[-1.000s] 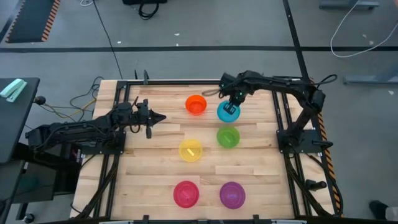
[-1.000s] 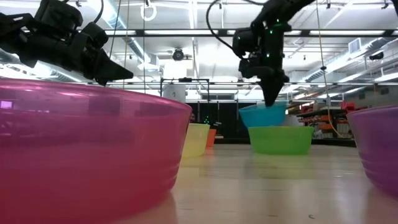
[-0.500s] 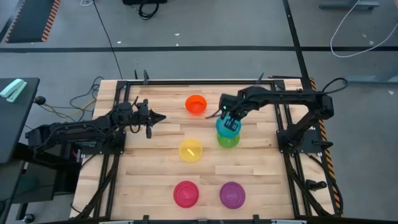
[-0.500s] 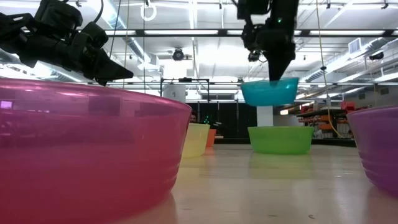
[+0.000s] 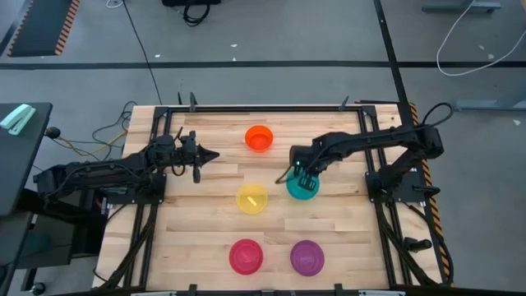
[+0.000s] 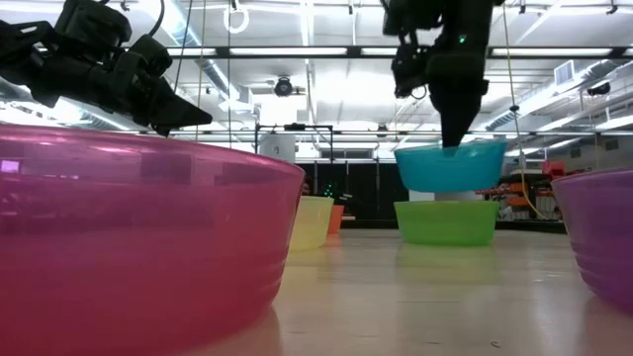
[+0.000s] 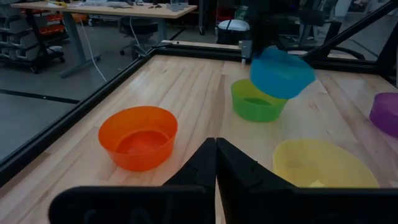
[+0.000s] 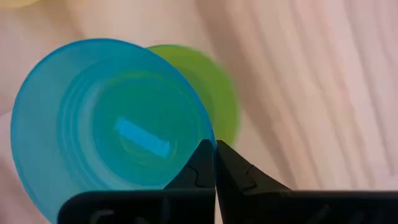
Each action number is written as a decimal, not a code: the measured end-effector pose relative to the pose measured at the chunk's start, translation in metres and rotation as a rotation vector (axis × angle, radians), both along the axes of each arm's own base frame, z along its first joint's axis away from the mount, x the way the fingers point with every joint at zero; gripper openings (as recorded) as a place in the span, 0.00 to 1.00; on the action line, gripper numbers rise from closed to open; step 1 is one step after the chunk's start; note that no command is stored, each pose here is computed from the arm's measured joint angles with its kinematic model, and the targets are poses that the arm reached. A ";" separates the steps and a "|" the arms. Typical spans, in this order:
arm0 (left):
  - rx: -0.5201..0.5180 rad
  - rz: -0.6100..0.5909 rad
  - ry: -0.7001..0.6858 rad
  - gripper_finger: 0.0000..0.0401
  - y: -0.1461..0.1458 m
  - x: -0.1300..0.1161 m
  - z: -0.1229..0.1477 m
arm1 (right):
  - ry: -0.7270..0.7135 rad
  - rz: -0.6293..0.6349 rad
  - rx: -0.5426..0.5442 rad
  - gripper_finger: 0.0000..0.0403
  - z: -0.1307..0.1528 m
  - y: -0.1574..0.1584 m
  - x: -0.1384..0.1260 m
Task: Nest bowls inside each other
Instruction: Stack the blue bowl on the green bowl
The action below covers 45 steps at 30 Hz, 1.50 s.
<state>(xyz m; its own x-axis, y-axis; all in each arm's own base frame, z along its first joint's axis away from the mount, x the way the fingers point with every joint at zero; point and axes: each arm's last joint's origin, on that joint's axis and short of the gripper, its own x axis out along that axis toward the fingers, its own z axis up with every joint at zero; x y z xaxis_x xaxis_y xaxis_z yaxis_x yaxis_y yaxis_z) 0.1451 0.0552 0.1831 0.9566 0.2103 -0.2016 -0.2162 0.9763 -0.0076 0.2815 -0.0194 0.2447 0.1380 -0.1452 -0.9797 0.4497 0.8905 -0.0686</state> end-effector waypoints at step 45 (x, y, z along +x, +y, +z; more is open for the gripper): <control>-0.039 0.093 -0.007 0.05 0.002 -0.001 0.000 | -0.136 0.006 0.191 0.12 -0.053 -0.045 -0.009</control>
